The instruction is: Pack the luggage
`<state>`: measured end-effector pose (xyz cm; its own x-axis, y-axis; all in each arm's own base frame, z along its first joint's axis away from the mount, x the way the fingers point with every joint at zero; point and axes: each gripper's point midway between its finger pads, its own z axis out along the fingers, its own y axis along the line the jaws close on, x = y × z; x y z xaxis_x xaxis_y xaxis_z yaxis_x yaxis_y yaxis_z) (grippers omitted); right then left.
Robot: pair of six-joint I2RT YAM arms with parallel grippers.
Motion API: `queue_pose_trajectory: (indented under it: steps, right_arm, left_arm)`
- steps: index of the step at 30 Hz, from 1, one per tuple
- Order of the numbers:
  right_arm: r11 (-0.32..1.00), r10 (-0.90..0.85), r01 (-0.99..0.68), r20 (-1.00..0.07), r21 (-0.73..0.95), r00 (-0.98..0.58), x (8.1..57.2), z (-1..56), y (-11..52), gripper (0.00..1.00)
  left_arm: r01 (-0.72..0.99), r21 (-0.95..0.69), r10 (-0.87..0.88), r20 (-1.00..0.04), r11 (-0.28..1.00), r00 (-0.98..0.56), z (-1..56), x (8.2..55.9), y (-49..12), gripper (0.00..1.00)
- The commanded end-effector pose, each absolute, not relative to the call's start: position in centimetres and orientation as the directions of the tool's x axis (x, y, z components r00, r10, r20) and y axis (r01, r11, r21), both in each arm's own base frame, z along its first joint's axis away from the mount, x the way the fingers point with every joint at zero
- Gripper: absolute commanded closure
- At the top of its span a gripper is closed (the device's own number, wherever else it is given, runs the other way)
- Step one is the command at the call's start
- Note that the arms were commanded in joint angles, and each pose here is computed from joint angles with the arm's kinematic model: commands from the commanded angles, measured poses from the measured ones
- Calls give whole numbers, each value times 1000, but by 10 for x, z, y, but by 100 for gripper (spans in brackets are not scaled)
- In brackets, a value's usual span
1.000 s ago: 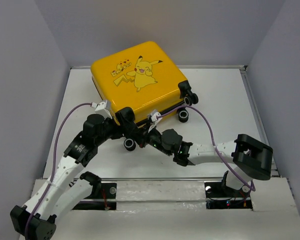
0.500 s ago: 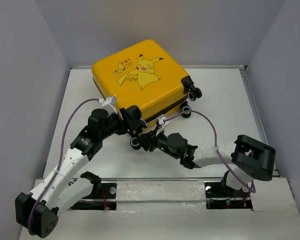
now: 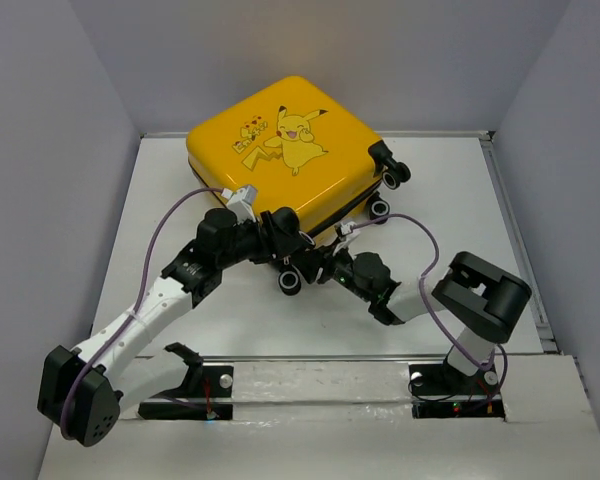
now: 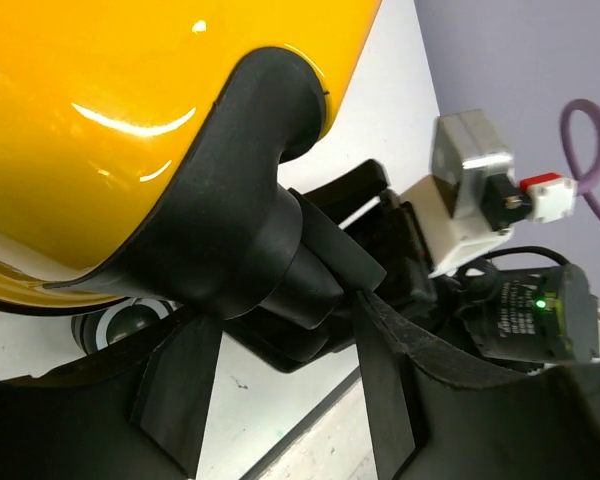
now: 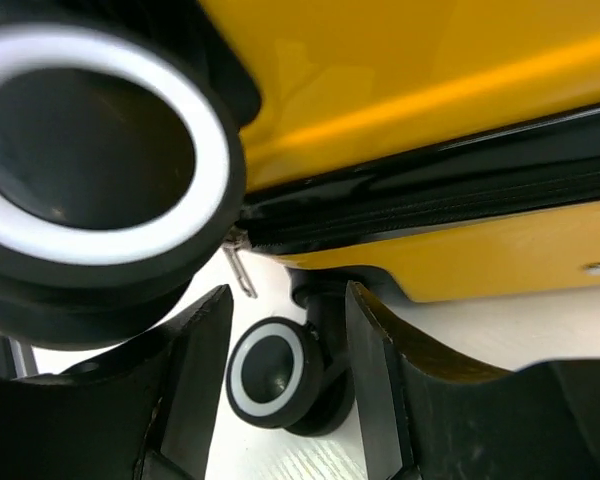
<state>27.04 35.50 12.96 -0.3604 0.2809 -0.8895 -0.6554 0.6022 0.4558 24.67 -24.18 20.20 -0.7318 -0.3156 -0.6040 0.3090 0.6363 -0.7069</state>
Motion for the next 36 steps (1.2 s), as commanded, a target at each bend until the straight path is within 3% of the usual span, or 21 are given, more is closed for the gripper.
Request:
queue_pose_trajectory:
  steps: [1, 8, 33, 36]
  right_arm:
    - [502, 418, -742, -876, 444, -242, 278, 170, 370, 45]
    - [417, 479, -774, -839, 476, -258, 270, 167, 375, 46]
    - [357, 588, -828, -793, 432, -160, 274, 236, 381, 44]
    - [345, 612, -829, -775, 440, -157, 278, 240, 384, 48]
  left_arm:
    - [395, -720, -315, -636, 570, -705, 233, 250, -262, 37]
    - [407, -714, -313, -647, 570, -696, 238, 254, -266, 37]
    - [410, -700, -322, -664, 585, -675, 239, 256, -262, 38]
    - [409, -699, -321, -664, 586, -675, 238, 256, -262, 38]
